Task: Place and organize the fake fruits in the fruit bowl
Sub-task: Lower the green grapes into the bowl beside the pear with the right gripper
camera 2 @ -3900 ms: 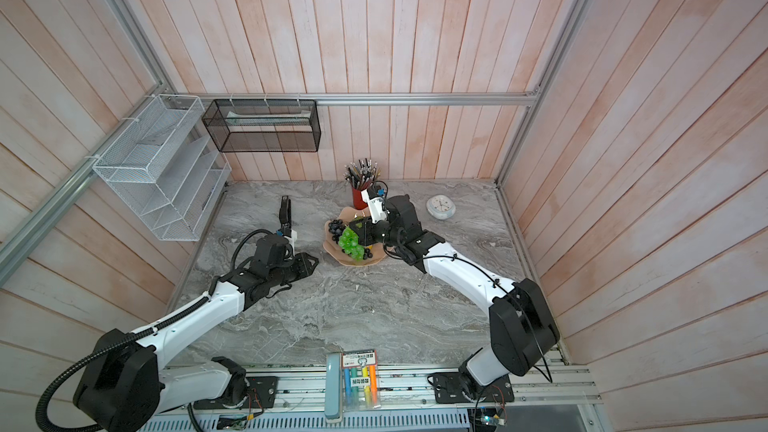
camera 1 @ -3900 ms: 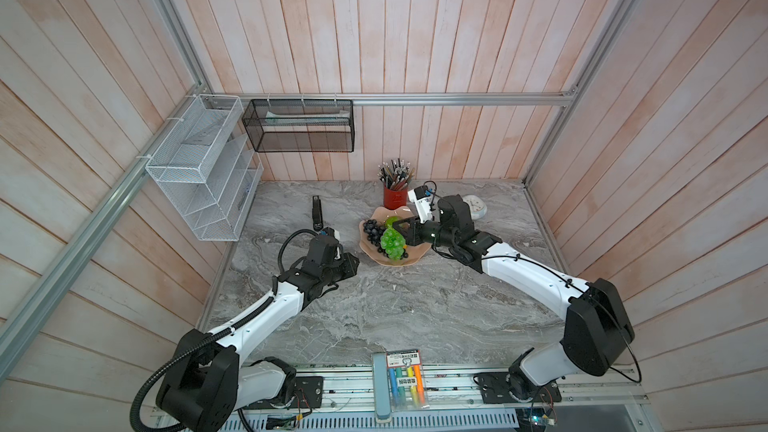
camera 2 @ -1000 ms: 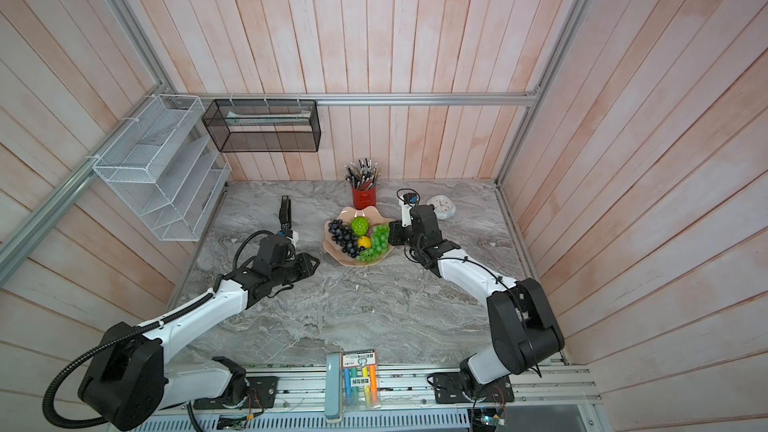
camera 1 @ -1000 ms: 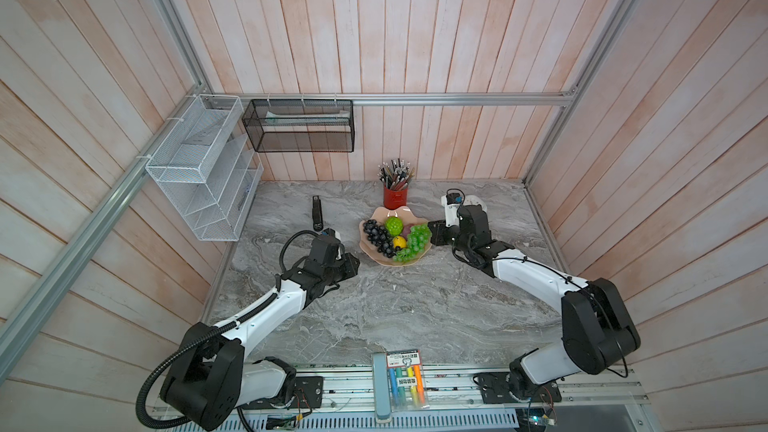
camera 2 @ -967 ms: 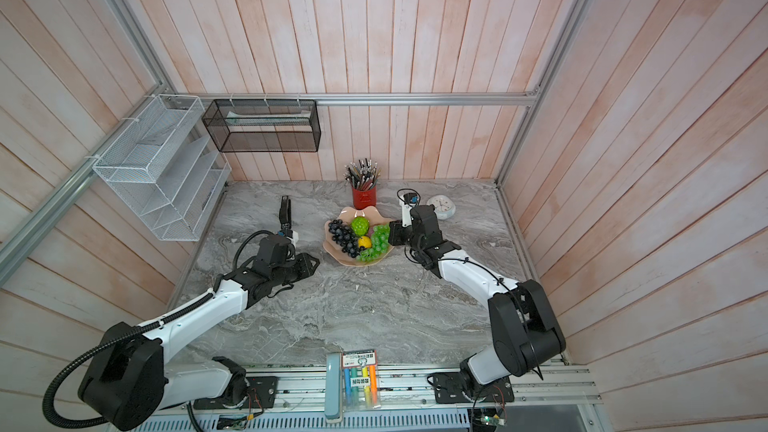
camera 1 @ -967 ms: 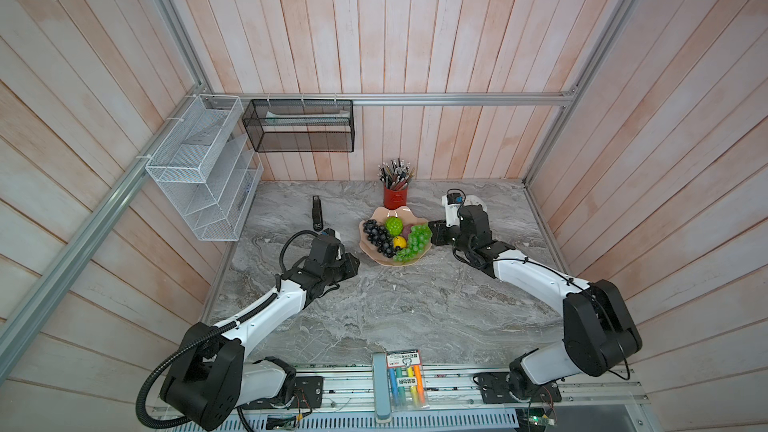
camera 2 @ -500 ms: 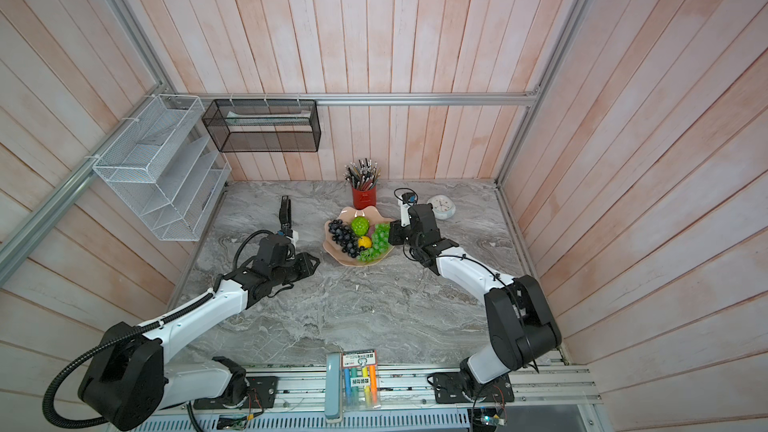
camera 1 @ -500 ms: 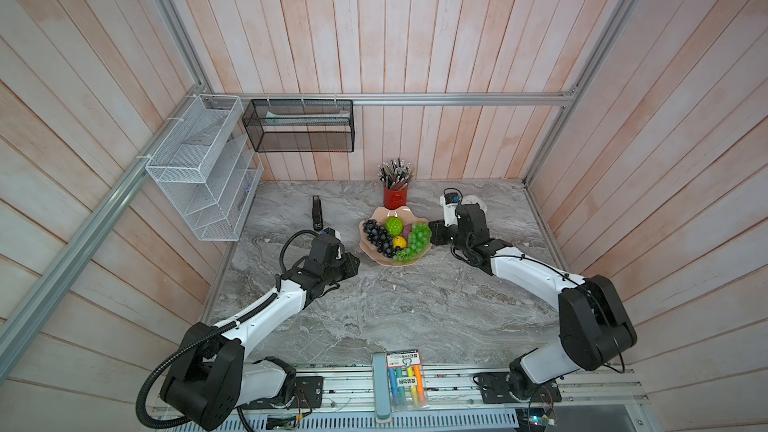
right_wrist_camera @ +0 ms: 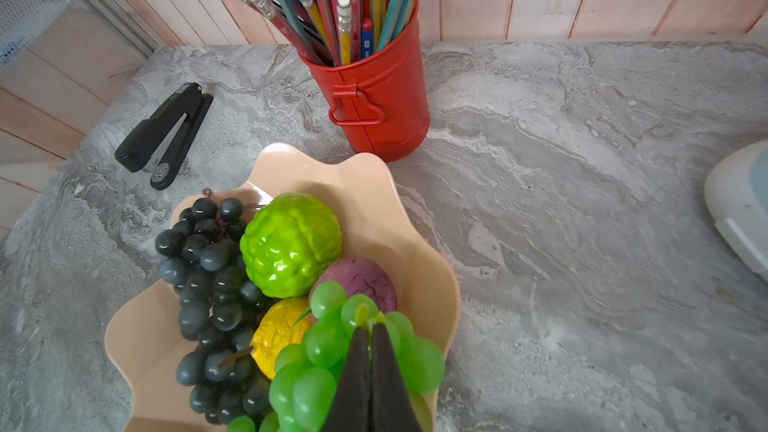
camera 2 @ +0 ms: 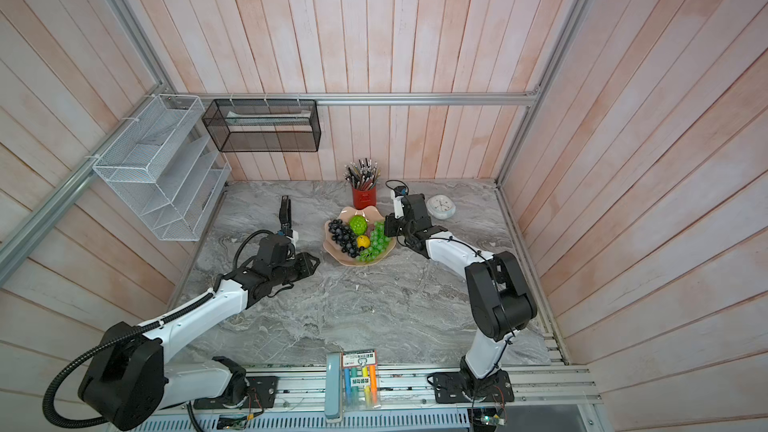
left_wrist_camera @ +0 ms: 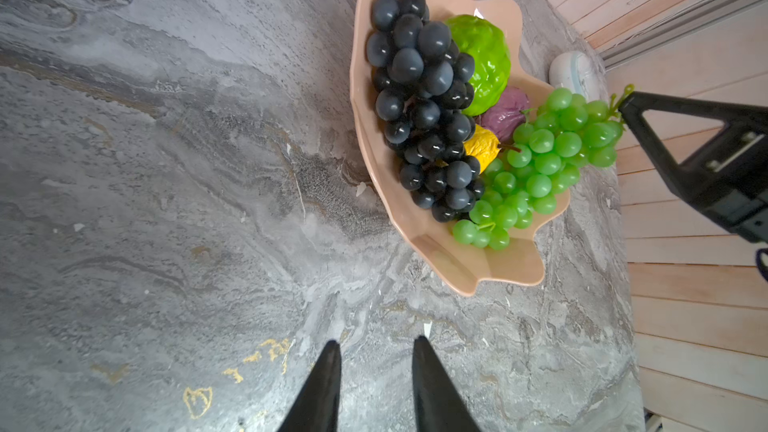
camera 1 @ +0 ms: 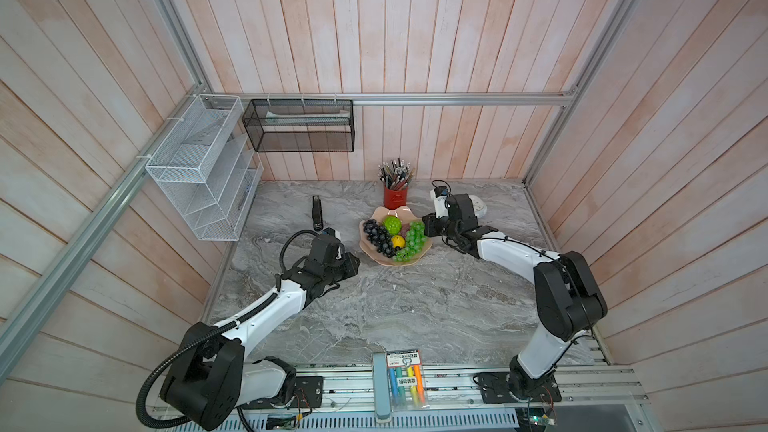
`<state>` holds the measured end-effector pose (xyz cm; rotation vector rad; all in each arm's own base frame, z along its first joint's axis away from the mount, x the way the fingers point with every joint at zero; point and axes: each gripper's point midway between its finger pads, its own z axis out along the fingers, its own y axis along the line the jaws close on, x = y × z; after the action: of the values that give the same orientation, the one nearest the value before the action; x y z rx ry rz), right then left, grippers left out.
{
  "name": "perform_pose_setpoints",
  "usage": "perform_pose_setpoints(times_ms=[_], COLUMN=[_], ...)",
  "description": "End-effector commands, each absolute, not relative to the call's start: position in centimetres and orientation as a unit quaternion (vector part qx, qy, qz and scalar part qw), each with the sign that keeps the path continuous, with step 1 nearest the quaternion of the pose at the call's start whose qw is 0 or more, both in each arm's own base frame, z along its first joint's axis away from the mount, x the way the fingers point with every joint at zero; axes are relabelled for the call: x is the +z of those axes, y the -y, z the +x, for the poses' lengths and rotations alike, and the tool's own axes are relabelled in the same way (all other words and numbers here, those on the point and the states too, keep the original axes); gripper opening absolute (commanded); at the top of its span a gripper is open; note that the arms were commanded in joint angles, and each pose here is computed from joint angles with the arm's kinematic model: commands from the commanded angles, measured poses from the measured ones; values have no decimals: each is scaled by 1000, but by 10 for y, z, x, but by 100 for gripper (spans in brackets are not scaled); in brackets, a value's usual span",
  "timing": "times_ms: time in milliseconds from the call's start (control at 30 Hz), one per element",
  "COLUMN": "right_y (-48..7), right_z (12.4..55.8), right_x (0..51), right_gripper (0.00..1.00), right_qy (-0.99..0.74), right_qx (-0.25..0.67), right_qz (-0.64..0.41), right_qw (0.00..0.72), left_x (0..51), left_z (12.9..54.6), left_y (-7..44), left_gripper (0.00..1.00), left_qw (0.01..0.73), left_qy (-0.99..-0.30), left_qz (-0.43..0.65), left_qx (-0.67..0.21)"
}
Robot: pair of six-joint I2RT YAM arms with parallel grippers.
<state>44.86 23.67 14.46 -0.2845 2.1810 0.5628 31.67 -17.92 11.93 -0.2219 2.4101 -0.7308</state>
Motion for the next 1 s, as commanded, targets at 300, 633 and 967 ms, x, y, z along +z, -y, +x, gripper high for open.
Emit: perform_pose_setpoints(times_ms=[300,633,967], right_y=[-249,-237,-203], right_z=[456,446,436], right_x=[127,169,170], right_gripper=[13,54,35], right_qy=[-880,-871,-874], right_qx=[230,207,190], right_qz=[-142,-155,-106], right_qw=[390,418,434], left_x=[120,119,125], left_z=[319,311,309], left_y=[180,180,174], left_gripper=[33,36,48], left_qw=[301,287,295], left_qy=[-908,-913,-915], left_qz=[-85,-77,-76], left_qx=[-278,-279,-266])
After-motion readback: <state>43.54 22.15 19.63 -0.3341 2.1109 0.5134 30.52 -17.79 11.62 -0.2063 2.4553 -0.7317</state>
